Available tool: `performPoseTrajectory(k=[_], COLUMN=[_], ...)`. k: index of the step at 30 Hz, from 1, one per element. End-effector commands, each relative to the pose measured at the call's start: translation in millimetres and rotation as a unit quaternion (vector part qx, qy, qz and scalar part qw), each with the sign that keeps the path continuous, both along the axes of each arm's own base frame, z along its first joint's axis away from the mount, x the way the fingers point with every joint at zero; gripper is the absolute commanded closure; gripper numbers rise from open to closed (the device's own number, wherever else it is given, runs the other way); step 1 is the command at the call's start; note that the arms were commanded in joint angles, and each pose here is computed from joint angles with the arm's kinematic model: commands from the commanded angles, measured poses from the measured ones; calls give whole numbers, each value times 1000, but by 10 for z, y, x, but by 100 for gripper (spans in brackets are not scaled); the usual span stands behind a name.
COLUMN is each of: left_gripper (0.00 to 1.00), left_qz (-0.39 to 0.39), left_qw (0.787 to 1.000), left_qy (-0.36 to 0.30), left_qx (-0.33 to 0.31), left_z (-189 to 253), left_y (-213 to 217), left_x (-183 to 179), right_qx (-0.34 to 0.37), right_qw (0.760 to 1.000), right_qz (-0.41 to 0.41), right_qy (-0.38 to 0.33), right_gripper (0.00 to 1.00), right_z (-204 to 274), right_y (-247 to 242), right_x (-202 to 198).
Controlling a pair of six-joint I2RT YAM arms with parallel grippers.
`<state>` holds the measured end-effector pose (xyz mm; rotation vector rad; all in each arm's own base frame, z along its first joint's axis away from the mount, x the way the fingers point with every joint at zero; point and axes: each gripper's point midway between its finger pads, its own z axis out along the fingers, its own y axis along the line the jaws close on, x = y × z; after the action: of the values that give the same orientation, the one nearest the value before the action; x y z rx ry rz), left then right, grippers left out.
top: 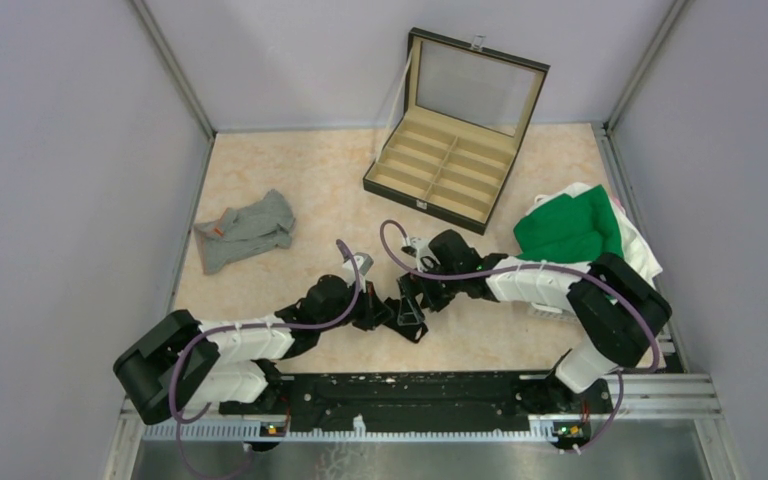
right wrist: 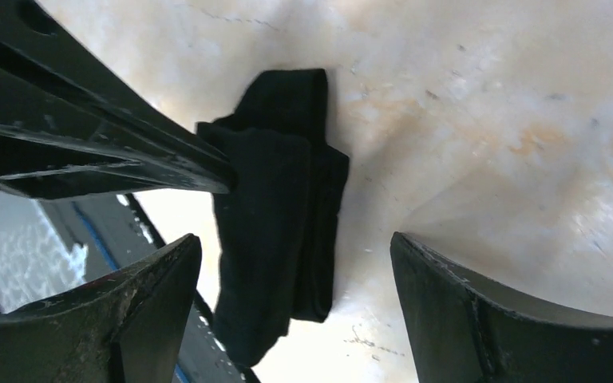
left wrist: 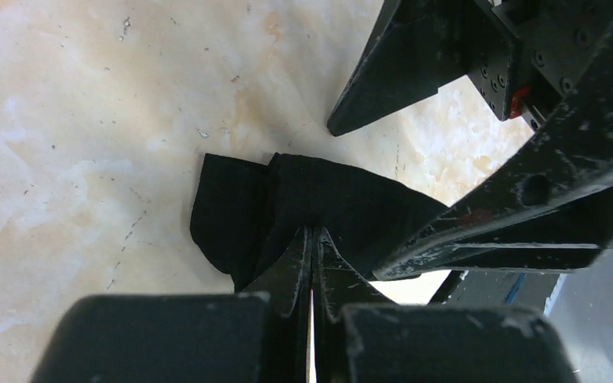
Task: Roll the underwear
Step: Pick up the underwear from the center of the board.
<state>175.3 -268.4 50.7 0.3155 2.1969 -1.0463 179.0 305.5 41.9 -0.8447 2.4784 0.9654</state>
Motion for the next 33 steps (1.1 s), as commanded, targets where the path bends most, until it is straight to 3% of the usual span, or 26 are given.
performPoseTrajectory(k=[1, 6, 15, 26, 31, 33], left_gripper=[100, 100, 100, 100, 100, 100], left_qz=[1, 1, -1, -3, 1, 12], left_qw=[999, 999, 999, 999, 999, 999], left_qy=[17, 15, 15, 16, 11, -3], left_qx=[38, 38, 40, 40, 38, 39], left_z=[-201, -190, -188, -187, -103, 29], left_y=[127, 122, 118, 108, 94, 91], left_x=[-84, -77, -72, -75, -36, 40], right_qx=[31, 23, 5, 3, 22, 32], right_qw=[998, 998, 995, 995, 996, 996], right_qz=[45, 63, 89, 83, 78, 69], right_qy=[-19, -4, 45, 50, 48, 37], right_gripper=[14, 20, 42, 75, 98, 100], right_z=[106, -27, -298, -351, -316, -267], right_y=[176, 185, 127, 96, 136, 149], right_x=[101, 74, -98, -129, -129, -108])
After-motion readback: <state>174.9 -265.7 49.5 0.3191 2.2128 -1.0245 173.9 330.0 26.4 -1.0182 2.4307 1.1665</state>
